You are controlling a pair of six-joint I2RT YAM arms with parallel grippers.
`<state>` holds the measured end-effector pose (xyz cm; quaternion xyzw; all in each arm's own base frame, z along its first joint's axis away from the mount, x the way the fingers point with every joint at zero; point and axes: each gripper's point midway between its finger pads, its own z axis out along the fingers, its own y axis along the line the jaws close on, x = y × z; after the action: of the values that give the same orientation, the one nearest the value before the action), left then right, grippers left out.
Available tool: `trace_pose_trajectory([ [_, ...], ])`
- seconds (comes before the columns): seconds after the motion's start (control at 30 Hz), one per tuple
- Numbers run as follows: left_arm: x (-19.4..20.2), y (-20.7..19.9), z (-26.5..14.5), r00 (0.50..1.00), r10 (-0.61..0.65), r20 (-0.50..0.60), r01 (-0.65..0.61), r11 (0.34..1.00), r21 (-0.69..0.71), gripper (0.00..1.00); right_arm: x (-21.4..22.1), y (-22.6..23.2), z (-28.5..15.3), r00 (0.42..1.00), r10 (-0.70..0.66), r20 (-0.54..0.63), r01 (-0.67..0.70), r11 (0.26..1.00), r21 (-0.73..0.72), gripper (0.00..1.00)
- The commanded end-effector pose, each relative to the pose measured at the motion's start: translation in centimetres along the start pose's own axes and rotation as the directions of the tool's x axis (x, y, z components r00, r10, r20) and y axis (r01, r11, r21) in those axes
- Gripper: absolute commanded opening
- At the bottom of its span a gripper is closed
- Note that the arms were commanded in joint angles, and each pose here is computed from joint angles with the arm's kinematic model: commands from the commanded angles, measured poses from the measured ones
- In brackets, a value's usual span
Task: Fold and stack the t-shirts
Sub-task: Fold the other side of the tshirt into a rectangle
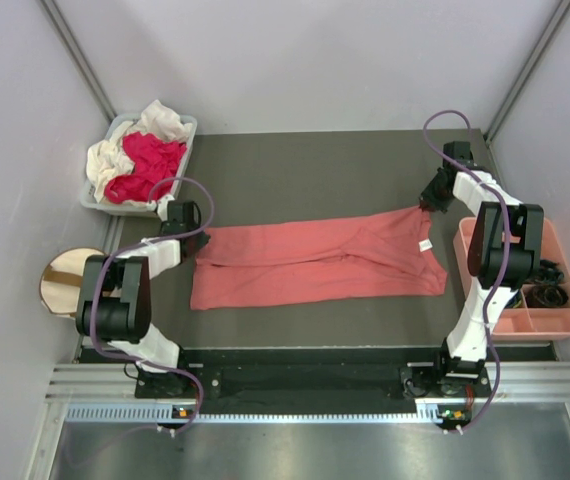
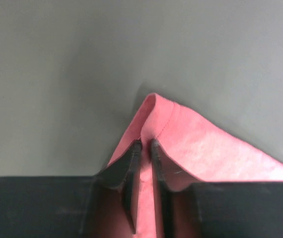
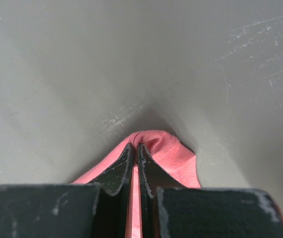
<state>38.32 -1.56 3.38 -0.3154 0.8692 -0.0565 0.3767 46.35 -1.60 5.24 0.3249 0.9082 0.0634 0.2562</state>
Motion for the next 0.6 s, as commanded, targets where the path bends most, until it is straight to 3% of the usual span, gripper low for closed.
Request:
trace_pose_trajectory([
  [0.0, -2.7, -1.3, 0.7, 0.996, 0.007, 0.085, -0.008, 1.000, 0.010, 0.07, -2.3, 0.5, 0.2, 0.998, 0.003, 0.056, -0.002, 1.000, -0.023, 0.00],
  [0.03, -3.3, -1.5, 0.8, 0.995, 0.007, 0.097, -0.008, 1.000, 0.006, 0.00, -2.3, 0.5, 0.2, 0.999, 0.003, 0.054, -0.002, 1.000, -0.023, 0.00],
  [0.57, -5.9, -1.7, 1.1, 0.987, 0.027, 0.160, -0.019, 0.998, -0.052, 0.00, -3.8, 1.0, 0.2, 0.997, -0.001, 0.072, 0.002, 1.000, -0.010, 0.00],
])
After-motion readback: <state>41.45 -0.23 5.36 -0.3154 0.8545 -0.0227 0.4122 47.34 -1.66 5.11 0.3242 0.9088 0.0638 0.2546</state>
